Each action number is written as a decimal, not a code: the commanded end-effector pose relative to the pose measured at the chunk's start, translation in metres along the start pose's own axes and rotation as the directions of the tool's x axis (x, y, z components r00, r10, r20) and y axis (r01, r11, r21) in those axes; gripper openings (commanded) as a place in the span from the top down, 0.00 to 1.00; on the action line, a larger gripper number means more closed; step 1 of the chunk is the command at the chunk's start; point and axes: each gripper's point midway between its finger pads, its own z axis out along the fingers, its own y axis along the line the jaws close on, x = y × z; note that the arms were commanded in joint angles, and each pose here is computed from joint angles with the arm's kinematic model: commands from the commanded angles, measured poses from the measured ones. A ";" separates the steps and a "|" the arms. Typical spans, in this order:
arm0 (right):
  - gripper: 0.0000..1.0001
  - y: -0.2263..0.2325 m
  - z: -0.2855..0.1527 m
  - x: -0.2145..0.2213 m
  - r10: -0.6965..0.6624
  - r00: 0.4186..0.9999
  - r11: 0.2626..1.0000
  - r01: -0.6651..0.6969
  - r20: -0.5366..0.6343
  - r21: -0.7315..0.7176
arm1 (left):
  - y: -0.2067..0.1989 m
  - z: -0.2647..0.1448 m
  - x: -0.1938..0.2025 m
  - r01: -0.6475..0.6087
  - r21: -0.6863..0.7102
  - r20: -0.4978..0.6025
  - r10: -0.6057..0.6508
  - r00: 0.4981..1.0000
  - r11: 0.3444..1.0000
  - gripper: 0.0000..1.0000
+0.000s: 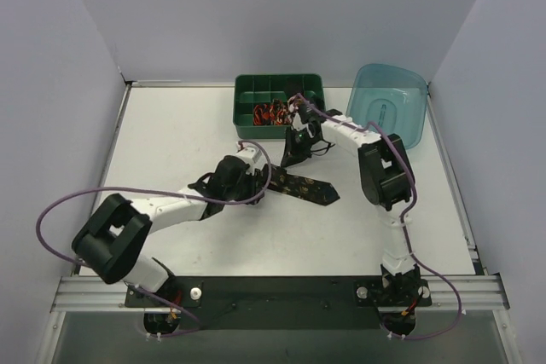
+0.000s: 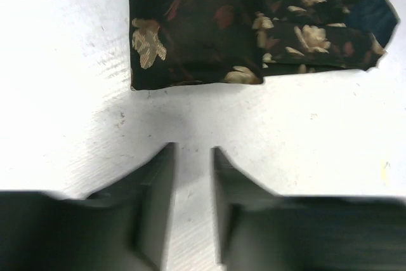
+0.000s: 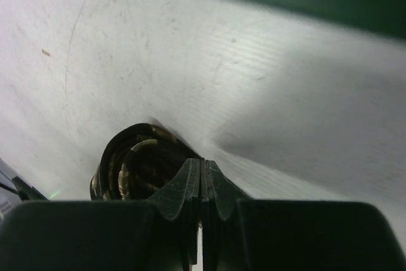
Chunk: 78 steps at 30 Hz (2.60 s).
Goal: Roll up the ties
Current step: Roll the tie at the center of the board.
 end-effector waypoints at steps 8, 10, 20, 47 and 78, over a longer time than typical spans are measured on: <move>0.63 0.005 -0.086 -0.030 0.030 0.970 1.000 -0.029 0.241 -0.006 | 0.035 -0.034 -0.061 0.194 0.116 0.122 -0.208 0.970 0.974 0.15; 0.53 0.013 -0.092 -0.021 0.050 0.970 0.998 -0.039 0.237 -0.049 | 0.032 -0.030 -0.067 0.222 0.175 0.097 -0.241 0.966 0.959 0.14; 0.66 0.042 -0.078 0.022 -0.031 0.980 0.996 0.048 0.197 -0.080 | 0.039 0.024 -0.082 0.352 0.332 -0.032 -0.363 0.931 0.875 0.15; 0.92 0.009 -0.018 0.038 -0.027 0.995 0.999 0.022 0.092 0.049 | 0.003 0.063 -0.052 0.393 0.370 -0.183 -0.349 0.919 0.842 0.25; 0.90 0.042 -0.066 0.014 -0.025 0.978 0.994 0.047 0.207 -0.101 | 0.049 0.019 -0.079 -0.041 -0.216 -0.260 -0.017 0.965 0.976 0.78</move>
